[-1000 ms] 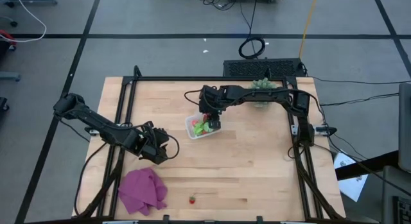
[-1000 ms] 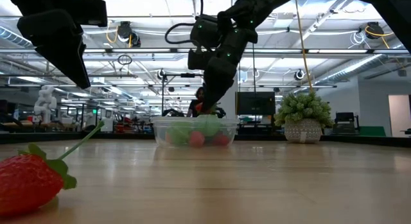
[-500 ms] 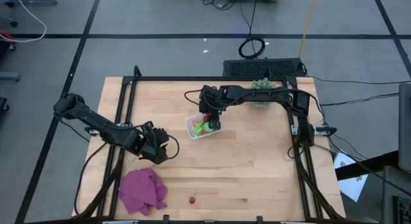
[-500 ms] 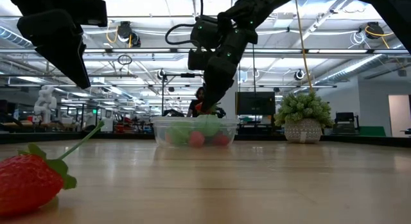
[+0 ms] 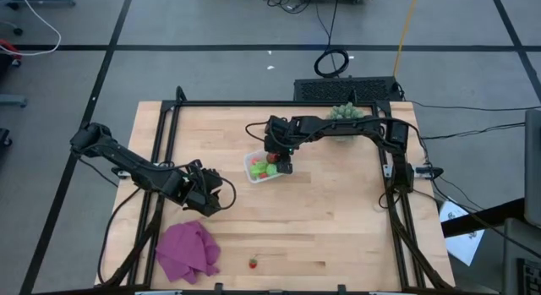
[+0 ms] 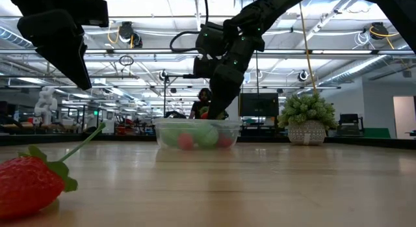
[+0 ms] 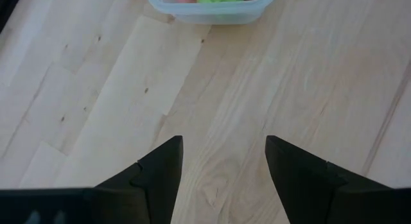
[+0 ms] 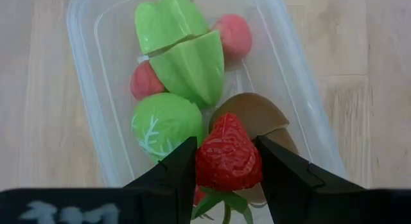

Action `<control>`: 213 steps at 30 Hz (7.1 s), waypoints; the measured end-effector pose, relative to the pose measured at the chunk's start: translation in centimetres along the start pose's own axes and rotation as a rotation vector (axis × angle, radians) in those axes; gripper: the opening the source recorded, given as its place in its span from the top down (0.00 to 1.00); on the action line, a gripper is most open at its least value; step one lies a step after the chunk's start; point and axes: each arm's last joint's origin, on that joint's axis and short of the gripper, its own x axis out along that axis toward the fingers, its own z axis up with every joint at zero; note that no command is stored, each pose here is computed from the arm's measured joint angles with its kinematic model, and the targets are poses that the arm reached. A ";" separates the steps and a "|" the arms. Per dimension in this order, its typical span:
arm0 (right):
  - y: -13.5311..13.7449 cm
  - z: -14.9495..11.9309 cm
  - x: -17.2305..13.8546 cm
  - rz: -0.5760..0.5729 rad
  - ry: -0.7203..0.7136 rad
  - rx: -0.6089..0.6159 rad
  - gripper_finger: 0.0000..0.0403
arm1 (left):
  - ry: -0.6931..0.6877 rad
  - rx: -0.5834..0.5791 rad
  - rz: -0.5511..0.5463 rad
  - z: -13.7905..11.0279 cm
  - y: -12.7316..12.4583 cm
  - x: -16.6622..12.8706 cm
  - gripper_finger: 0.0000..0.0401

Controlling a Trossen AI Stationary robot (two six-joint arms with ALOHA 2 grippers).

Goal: Pick and placing Produce into tupperware
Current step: Put the right red strawberry into the transparent container, then put the red strawberry into the transparent container

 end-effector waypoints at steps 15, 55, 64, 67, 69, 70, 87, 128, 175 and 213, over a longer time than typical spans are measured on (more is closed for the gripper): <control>-0.2 0.3 0.1 -0.023 -0.036 -0.018 0.59 | 0.000 0.000 0.000 0.0 0.0 0.0 0.43; 10.4 2.7 -10.8 -0.018 -0.259 -0.171 0.52 | -0.069 -0.053 -0.028 1.2 0.0 0.4 0.43; 14.8 0.0 -14.7 -0.073 -0.208 -0.149 0.52 | -0.207 -0.069 -0.400 2.9 -3.6 -0.6 0.43; 15.6 -0.4 -15.4 -0.073 -0.215 -0.152 0.52 | -0.210 -0.069 -0.508 2.6 -5.6 -0.6 0.43; 15.9 -0.6 -15.7 -0.067 -0.213 -0.161 0.52 | -0.181 -0.097 -0.573 2.1 -7.2 -0.3 0.43; 16.1 -0.7 -15.7 -0.065 -0.210 -0.164 0.52 | -0.148 -0.108 -0.590 1.6 -7.9 0.0 0.43; 16.0 -0.8 -15.7 -0.061 -0.202 -0.097 0.52 | 0.113 -0.170 -0.673 1.9 -20.5 1.2 0.43; 16.9 -0.9 -15.6 -0.037 -0.203 -0.087 0.52 | 0.187 -0.135 -0.470 2.9 -23.0 3.5 0.43; 17.0 0.0 -15.9 -0.026 -0.301 -0.084 0.52 | 0.182 -0.089 -0.424 2.1 -23.7 5.4 0.65; 17.1 0.9 -16.9 -0.039 -0.421 -0.185 0.52 | 0.184 -0.044 -0.352 3.5 -21.6 5.1 0.76</control>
